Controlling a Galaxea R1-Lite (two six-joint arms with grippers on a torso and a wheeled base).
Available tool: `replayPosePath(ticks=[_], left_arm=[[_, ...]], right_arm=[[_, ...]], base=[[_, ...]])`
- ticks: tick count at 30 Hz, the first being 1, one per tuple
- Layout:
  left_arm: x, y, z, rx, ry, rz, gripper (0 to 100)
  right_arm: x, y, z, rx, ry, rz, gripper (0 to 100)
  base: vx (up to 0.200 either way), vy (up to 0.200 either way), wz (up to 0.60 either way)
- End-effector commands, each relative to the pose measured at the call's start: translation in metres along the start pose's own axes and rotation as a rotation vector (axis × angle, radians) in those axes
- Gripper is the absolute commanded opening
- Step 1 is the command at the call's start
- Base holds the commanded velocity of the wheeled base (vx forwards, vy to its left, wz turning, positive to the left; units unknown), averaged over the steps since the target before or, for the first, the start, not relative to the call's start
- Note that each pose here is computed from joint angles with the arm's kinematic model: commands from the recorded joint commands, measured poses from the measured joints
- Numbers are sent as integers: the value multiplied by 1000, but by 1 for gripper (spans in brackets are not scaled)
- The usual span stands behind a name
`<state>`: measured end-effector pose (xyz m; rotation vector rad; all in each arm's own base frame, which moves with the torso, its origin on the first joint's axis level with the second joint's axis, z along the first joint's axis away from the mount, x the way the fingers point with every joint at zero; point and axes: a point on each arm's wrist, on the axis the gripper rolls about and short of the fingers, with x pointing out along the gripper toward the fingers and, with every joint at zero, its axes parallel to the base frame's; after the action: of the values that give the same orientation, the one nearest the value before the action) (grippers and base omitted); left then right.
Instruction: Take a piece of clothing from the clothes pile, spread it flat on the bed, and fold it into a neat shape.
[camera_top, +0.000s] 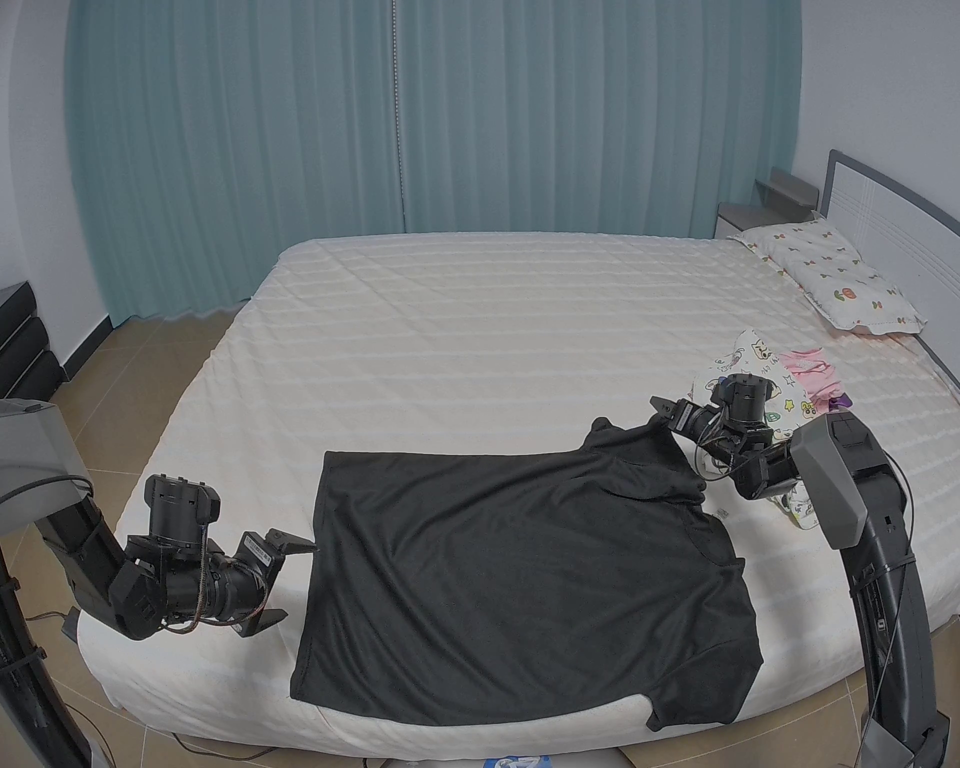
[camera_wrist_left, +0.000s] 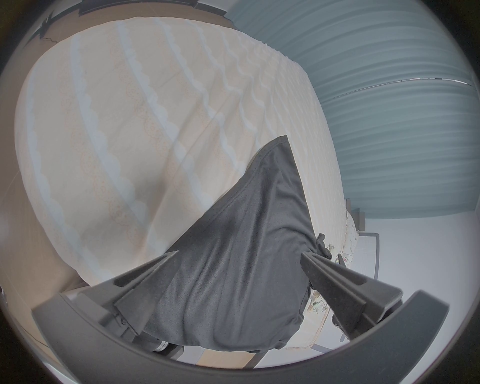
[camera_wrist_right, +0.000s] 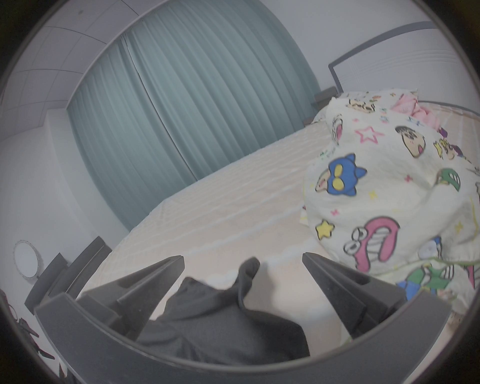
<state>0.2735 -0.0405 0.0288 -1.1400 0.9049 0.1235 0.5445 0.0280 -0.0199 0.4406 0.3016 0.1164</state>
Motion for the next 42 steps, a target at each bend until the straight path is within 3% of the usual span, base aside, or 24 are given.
replayPosePath(ticks=[1, 10, 15, 21, 28, 38, 42], left_arm=[[0, 0, 0, -1, 1, 1, 100], [0, 0, 0, 3, 2, -1, 100], [-2, 1, -3, 19, 8, 4, 100], [-5, 7, -18, 107, 46, 27, 100], [-4, 7, -21, 115, 54, 33, 100], [-3, 7, -21, 112, 56, 35, 100], [-3, 7, -21, 113, 58, 36, 100]], right_arm=[[-17, -4, 5, 10, 49, 0, 100], [-60, 1, 16, 24, 102, -2, 100], [-76, -9, 13, 40, 134, -33, 100], [-108, -19, 16, 57, 131, -35, 100], [-104, -28, 6, 92, 164, -30, 100], [-84, -18, -24, 101, 271, 17, 100], [-71, -19, -28, 92, 254, 18, 100]], base=[[0, 0, 0], [0, 0, 0], [0, 0, 0], [0, 0, 0], [0, 0, 0], [0, 0, 0], [0, 0, 0]])
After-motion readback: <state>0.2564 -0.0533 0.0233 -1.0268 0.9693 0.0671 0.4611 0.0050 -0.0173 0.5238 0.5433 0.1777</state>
